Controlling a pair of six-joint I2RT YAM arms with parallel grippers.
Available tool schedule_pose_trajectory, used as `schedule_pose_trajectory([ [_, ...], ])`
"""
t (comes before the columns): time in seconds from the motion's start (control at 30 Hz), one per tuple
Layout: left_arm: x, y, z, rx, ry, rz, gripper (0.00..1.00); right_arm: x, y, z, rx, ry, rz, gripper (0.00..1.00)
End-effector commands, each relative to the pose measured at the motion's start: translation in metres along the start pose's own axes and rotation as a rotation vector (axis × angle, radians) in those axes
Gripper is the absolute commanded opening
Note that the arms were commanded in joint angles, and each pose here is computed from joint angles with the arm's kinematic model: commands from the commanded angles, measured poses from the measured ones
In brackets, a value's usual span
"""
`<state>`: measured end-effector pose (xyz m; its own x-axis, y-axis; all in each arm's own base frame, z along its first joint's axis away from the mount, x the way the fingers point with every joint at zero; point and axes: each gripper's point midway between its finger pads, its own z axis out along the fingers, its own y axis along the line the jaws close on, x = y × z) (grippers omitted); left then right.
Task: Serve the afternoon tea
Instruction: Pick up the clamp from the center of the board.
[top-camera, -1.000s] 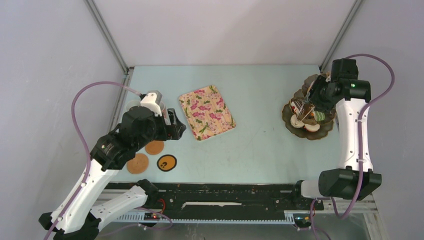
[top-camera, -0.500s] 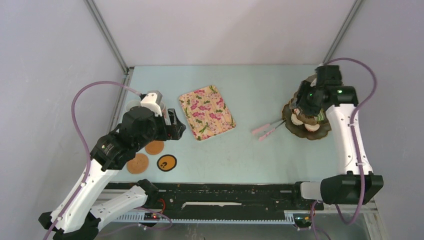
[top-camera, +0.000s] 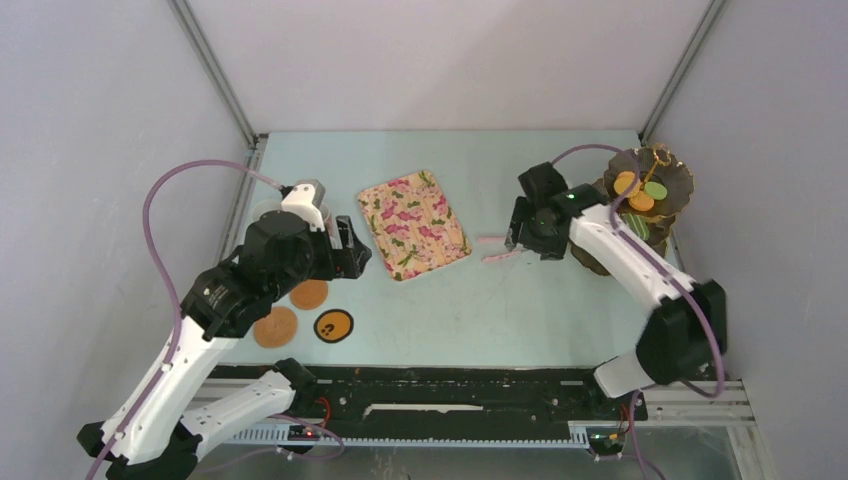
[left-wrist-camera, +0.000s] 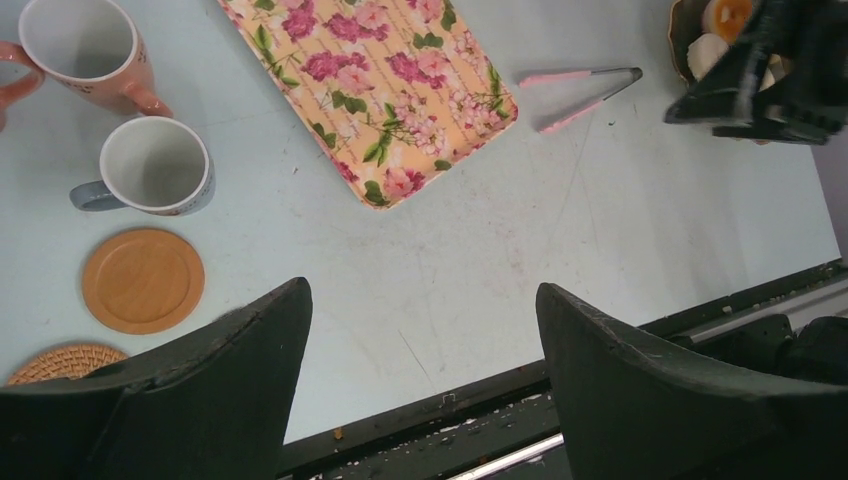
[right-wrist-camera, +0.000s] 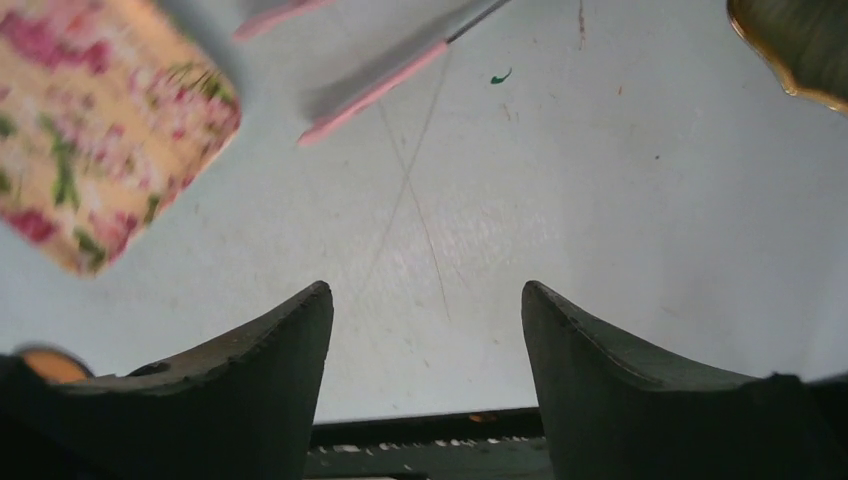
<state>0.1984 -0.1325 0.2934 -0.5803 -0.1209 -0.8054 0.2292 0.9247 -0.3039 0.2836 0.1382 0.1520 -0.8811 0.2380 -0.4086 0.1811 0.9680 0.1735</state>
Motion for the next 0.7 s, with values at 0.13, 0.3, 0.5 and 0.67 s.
schedule_pose_trajectory([
  [0.13, -0.015, 0.007, -0.008, -0.035, -0.032, -0.042, 0.89, 0.005, 0.006, 0.098, 0.211, 0.075, 0.516, 0.75],
  [0.3, -0.014, 0.018, -0.011, -0.081, -0.012, -0.061, 0.89, 0.003, 0.002, 0.123, 0.242, 0.098, 0.608, 0.75],
  [0.5, -0.008, 0.025, -0.008, -0.108, -0.002, -0.114, 0.88, 0.003, -0.01, 0.137, 0.274, 0.12, 0.649, 0.68],
  [0.67, -0.012, 0.025, -0.011, -0.111, -0.02, -0.146, 0.88, 0.004, -0.015, 0.144, 0.277, 0.144, 0.645, 0.62],
])
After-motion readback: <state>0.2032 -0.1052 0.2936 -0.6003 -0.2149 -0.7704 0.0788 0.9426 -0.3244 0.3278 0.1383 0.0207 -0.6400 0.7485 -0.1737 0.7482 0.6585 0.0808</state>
